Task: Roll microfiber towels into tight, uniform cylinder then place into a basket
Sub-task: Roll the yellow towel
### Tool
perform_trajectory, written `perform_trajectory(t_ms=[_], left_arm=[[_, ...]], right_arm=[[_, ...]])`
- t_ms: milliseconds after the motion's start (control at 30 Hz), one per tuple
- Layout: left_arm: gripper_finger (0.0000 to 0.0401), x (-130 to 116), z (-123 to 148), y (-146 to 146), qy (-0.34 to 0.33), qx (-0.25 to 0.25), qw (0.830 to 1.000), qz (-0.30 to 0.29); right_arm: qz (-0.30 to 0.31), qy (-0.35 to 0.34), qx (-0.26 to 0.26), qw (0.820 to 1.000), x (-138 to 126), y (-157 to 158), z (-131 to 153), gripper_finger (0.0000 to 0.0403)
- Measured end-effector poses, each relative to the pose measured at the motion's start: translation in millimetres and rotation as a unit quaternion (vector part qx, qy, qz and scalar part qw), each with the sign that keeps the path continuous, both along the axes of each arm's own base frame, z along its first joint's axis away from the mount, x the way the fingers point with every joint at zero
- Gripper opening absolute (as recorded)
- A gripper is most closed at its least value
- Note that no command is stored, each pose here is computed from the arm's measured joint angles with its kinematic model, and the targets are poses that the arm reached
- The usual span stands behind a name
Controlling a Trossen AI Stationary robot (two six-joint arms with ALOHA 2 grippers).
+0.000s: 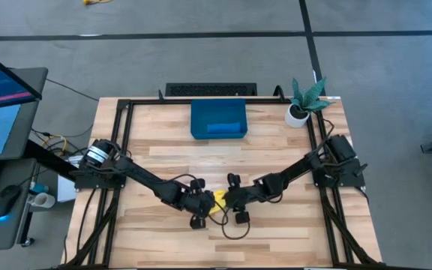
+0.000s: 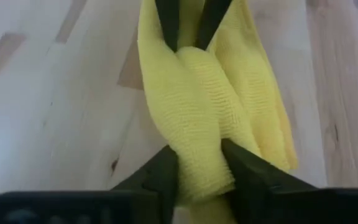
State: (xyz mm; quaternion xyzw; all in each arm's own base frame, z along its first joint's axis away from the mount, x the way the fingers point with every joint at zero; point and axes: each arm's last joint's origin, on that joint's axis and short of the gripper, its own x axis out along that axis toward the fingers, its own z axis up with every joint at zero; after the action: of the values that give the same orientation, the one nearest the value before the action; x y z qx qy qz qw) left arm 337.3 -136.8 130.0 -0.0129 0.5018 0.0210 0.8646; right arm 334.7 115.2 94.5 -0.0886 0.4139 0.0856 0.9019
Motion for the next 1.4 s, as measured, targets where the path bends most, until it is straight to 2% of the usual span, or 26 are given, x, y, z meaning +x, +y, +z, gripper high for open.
perform_trajectory(t_ms=[167, 267, 367, 533, 800, 1033, 1167, 1300, 1400], left_arm=[[0.0063, -11, 14, -6, -0.012, 0.045, 0.999, 0.003], [0.0063, -20, 26, -14, -0.029, 0.068, 0.997, -0.001], [0.0063, -29, 39, -21, -0.052, 0.106, 0.993, -0.002], [0.0063, -37, 47, -31, -0.075, 0.169, 0.982, -0.037], [0.0074, -37, 44, -33, -0.064, 0.153, 0.985, -0.045], [0.0146, -37, 44, -35, -0.056, 0.119, 0.99, -0.056], [0.0186, -35, 34, -35, -0.042, 0.098, 0.992, -0.063], [0.0202, -32, 21, -31, -0.024, 0.12, 0.991, -0.048], [0.0202, -26, 9, -27, -0.013, 0.118, 0.992, -0.038]], right_arm=[[-0.019, 0.004, 0.031, 0.999, 1, -3, 1, 0.0075], [-0.015, 0.01, 0.048, 0.999, 1, -3, 1, 0.0046], [-0.037, 0.014, 0.076, 0.996, 4, -4, 2, 0.0037], [-0.056, 0.019, 0.094, 0.994, 8, -4, 5, 0.0056], [-0.066, 0.019, 0.102, 0.992, 9, -4, 6, 0.0051], [-0.067, 0.02, 0.106, 0.992, 10, -6, 6, 0.0051], [-0.067, 0.019, 0.106, 0.992, 10, -6, 6, 0.0051], [-0.069, 0.018, 0.104, 0.992, 10, -6, 6, 0.0051], [-0.069, 0.019, 0.103, 0.992, 10, -6, 6, 0.0051]])
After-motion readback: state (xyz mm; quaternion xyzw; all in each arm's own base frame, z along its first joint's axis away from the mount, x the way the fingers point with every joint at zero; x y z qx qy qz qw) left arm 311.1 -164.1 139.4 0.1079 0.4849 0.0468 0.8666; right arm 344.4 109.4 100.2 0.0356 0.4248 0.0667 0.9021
